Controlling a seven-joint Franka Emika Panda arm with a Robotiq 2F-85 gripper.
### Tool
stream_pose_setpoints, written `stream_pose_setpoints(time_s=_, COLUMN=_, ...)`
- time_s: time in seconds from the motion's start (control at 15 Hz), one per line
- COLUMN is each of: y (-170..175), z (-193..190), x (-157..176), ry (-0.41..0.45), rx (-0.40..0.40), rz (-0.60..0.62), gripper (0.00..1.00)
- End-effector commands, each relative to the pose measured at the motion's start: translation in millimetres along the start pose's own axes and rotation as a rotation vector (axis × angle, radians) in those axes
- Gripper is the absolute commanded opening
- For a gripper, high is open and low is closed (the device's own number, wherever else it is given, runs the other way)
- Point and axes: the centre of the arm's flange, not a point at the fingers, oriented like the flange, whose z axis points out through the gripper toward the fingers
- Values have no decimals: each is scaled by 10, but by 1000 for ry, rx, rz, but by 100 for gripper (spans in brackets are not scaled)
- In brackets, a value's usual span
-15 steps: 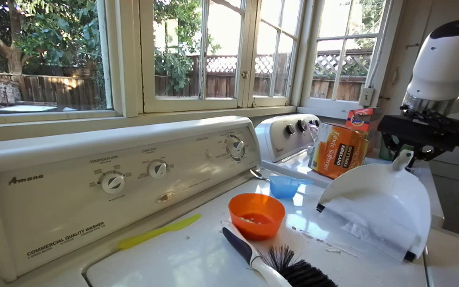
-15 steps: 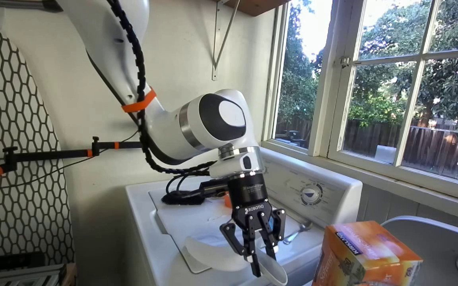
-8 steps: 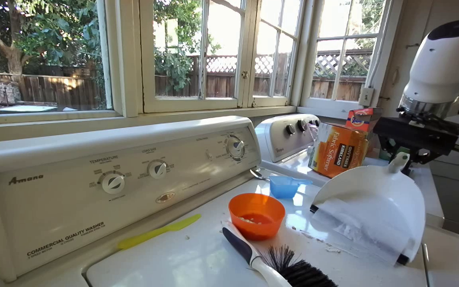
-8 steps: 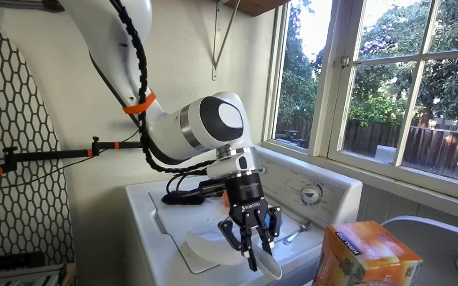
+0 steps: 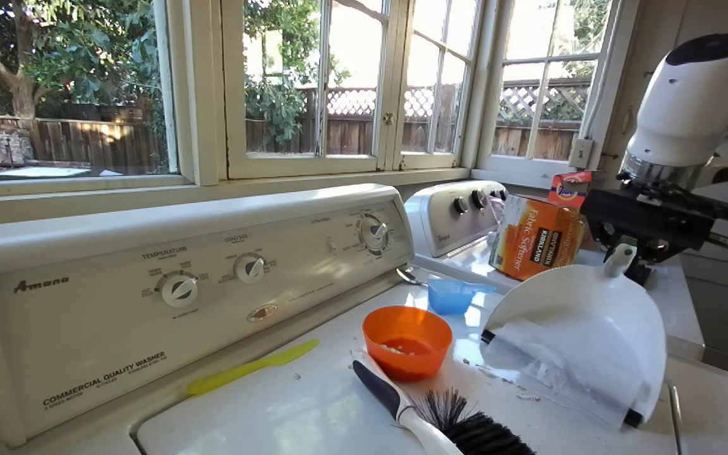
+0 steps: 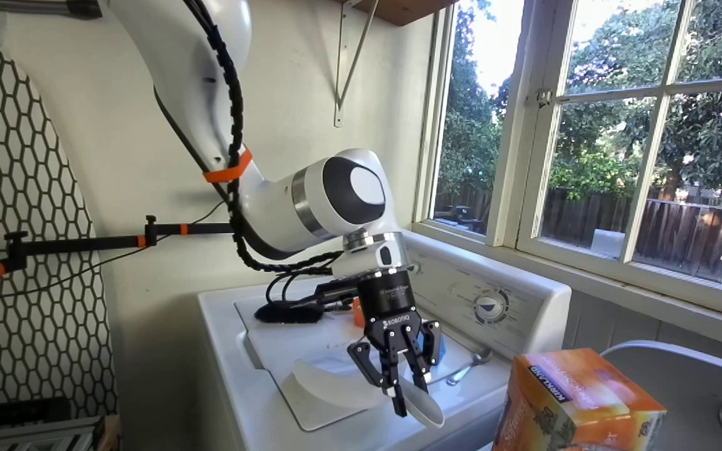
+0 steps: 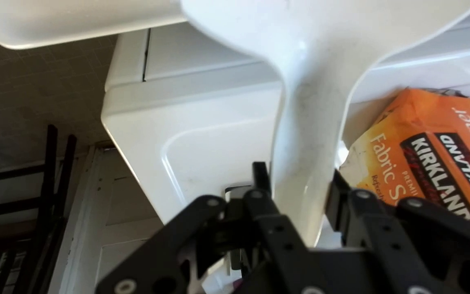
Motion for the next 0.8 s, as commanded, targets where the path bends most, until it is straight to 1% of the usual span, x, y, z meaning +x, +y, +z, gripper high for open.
stream_pose_setpoints(time_s=0.0, y=-85, z=8, x=-108, ry=-10, rx=20, rz=-19, gripper=10)
stream_pose_setpoints(time_s=0.4, y=-136, z=-40, x=-200, ry=-40, rx=43, rz=-68, gripper=10)
stream_pose_setpoints(time_s=0.73, y=-150, z=-48, x=-220, ry=-43, rx=50, rz=-96, gripper=10)
